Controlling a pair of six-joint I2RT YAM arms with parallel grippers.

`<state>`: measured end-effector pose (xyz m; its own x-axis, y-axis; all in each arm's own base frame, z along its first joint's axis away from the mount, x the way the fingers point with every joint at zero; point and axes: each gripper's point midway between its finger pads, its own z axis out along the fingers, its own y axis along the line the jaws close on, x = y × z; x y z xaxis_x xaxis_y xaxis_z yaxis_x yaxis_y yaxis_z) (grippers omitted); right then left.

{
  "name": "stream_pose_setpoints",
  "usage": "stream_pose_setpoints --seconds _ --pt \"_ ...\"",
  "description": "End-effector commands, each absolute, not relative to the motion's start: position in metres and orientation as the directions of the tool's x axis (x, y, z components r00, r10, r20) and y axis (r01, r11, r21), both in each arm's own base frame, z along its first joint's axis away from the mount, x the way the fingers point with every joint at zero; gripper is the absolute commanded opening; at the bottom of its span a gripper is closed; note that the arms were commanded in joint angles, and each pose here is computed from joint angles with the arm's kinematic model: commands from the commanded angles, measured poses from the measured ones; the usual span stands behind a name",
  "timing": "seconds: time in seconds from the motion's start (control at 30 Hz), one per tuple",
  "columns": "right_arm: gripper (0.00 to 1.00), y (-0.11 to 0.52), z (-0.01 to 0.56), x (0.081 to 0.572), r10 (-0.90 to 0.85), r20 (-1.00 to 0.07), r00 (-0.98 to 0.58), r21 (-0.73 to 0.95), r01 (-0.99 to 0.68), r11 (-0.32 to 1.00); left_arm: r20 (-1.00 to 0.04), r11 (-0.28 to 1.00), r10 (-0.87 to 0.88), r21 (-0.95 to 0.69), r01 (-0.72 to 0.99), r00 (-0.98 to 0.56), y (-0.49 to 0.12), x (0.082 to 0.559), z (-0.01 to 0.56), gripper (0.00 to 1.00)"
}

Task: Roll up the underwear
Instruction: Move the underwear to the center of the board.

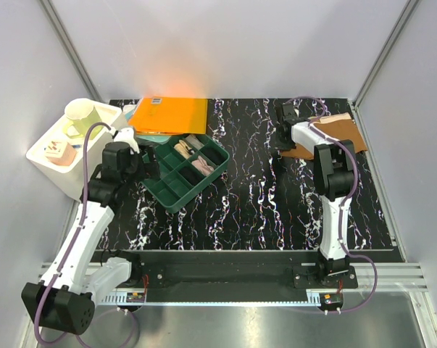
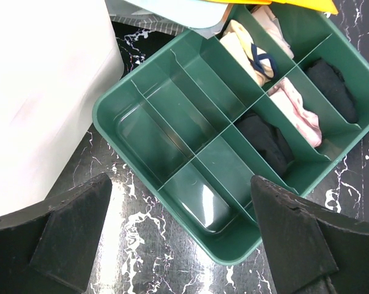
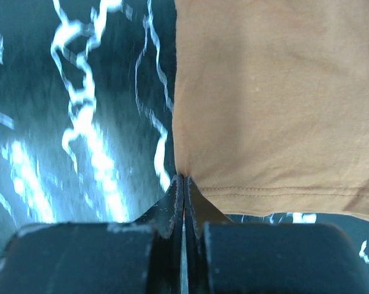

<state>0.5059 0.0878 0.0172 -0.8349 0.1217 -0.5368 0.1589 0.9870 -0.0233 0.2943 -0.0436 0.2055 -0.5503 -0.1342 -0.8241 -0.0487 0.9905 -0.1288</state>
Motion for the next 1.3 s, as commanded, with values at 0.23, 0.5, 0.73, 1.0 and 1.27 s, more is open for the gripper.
stream_pose_setpoints --seconds 0.23,0.5,0.73,1.0,1.27 --pt "0.00 0.146 0.018 0.374 0.168 -0.296 -0.940 0.221 0.103 0.970 -0.860 0.982 -0.160 -0.188 0.009 -0.485 -0.054 0.295 0.225 0.99" --pt "0.00 0.197 0.026 0.270 0.089 -0.224 -0.970 0.284 0.023 0.959 -0.792 0.924 -0.304 -0.380 0.037 -0.530 -0.085 0.284 0.214 0.94" --pt "0.00 0.236 0.042 0.189 -0.011 -0.229 -0.973 0.400 -0.105 0.911 -0.668 0.860 -0.399 -0.511 -0.003 -0.628 -0.134 0.248 0.161 0.91" --pt "0.00 0.246 0.032 0.116 -0.089 -0.165 -0.982 0.437 -0.154 0.886 -0.506 0.784 -0.421 -0.620 -0.021 -0.753 -0.213 0.204 0.109 0.89" --pt "0.00 0.258 0.031 0.092 -0.128 -0.187 -0.974 0.477 -0.203 0.855 -0.436 0.762 -0.431 -0.644 -0.061 -0.790 -0.260 0.194 0.089 0.80"
